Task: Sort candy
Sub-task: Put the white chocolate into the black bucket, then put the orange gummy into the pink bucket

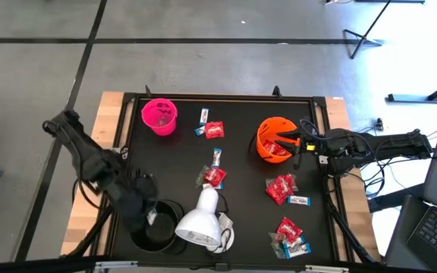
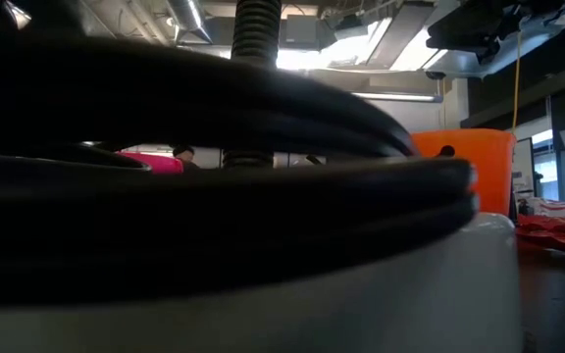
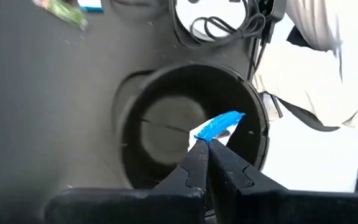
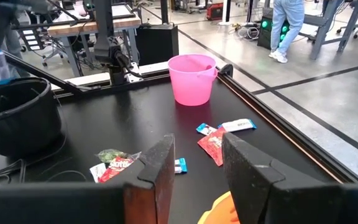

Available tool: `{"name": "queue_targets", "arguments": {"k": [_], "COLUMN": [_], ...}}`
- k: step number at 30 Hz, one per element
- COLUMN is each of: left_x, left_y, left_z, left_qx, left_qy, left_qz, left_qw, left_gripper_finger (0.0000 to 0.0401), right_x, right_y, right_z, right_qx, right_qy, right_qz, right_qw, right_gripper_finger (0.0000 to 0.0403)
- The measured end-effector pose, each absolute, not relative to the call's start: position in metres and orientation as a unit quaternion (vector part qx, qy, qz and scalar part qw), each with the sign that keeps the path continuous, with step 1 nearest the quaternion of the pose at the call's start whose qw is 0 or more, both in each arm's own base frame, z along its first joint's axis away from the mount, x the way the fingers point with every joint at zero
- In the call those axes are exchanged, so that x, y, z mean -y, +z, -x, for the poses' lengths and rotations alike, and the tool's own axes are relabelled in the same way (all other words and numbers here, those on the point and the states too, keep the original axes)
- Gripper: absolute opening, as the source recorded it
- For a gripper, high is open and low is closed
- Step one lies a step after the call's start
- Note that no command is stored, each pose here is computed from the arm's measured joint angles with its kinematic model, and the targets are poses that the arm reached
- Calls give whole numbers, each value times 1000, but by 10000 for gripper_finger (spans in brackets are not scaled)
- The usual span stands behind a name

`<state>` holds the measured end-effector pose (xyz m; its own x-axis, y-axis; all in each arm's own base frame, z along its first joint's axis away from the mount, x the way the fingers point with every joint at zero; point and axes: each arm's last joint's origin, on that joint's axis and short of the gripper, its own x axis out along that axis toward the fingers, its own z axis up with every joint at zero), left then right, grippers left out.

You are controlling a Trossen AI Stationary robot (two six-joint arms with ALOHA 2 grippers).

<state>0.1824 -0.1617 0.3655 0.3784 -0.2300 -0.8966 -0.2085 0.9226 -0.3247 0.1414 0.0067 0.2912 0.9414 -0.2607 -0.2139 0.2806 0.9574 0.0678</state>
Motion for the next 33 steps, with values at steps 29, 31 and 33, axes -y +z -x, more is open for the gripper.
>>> {"name": "queue_targets", "arguments": {"k": [29, 31, 33], "left_x": [113, 102, 92], "left_y": [390, 398, 405], "left_z": [-170, -167, -164], "left_qx": [-418, -398, -378], "left_qy": [70, 69, 66], "left_qz": [-17, -27, -35], "left_qw": [906, 914, 923], "left_gripper_finger": [131, 131, 131], "right_x": [-7, -7, -7], "right_y": [291, 291, 291], "right_z": [-141, -141, -142], "right_qx": [-99, -99, -98], "right_qy": [-135, -135, -136], "right_qz": [-76, -79, -84], "right_qw": [983, 983, 982], "right_gripper_finger": [131, 131, 131]}}
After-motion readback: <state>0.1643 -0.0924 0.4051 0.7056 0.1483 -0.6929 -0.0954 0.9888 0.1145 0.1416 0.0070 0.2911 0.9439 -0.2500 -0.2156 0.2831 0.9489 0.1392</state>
